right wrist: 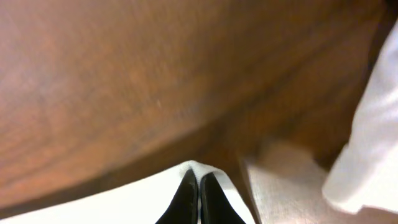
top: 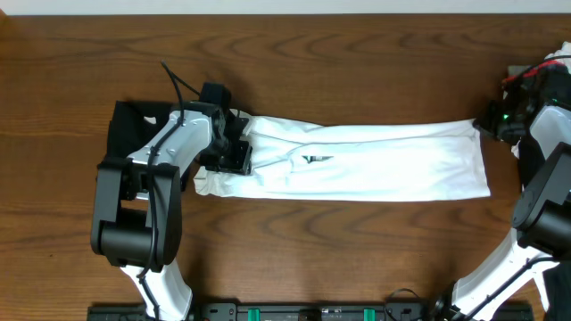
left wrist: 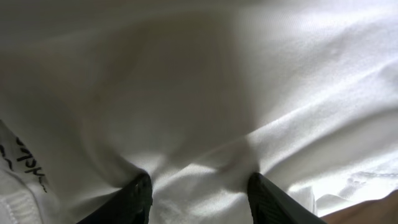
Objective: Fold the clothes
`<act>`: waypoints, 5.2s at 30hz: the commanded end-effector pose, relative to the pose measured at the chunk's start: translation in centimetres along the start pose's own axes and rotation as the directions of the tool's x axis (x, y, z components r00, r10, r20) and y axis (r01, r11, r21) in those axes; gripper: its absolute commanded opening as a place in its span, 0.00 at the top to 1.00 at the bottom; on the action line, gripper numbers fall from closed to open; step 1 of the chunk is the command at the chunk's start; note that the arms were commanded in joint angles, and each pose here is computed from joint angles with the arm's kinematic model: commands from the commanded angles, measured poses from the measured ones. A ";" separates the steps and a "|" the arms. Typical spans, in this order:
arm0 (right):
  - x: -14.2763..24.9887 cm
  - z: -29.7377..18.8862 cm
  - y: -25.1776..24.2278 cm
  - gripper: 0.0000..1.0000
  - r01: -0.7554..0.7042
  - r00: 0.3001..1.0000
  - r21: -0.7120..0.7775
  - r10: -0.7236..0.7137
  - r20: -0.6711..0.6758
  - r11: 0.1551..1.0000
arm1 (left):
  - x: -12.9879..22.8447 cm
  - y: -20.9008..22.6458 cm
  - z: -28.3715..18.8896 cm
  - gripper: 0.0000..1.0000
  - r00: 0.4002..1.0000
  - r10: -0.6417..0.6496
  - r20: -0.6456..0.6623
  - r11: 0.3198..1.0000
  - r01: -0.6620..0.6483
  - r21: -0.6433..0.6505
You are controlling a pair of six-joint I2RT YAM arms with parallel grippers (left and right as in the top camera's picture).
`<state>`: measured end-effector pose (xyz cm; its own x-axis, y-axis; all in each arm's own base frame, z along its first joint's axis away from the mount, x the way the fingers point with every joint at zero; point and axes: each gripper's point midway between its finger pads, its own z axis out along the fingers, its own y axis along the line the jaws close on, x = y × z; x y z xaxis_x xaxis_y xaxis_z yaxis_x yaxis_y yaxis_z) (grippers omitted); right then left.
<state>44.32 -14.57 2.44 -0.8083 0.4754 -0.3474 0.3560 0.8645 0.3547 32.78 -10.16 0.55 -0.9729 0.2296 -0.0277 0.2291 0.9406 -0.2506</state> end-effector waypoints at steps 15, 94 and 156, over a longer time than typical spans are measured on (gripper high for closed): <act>-3.1 -4.2 5.0 0.69 -0.032 0.995 -0.396 0.068 0.079 0.918 | 0.8 0.4 0.8 0.48 0.999 -0.022 -0.029 1.000 0.022 -0.007; 2.4 -13.1 10.0 0.99 0.204 0.979 -0.094 -0.203 0.022 0.974 | 0.0 -6.2 -25.3 0.01 0.793 0.085 0.603 0.996 -0.070 -0.047; 24.3 -7.5 29.6 0.99 0.459 0.596 -0.730 -0.785 -0.168 0.505 | -0.1 -6.0 -25.4 0.01 0.790 0.090 0.607 0.996 -0.068 -0.060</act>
<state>31.33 21.29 7.18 -0.9124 -0.3776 -0.1577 -0.3788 0.6337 0.6745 32.00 -9.91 26.12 -0.7765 0.1201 -0.6186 0.3069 0.9294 -0.2048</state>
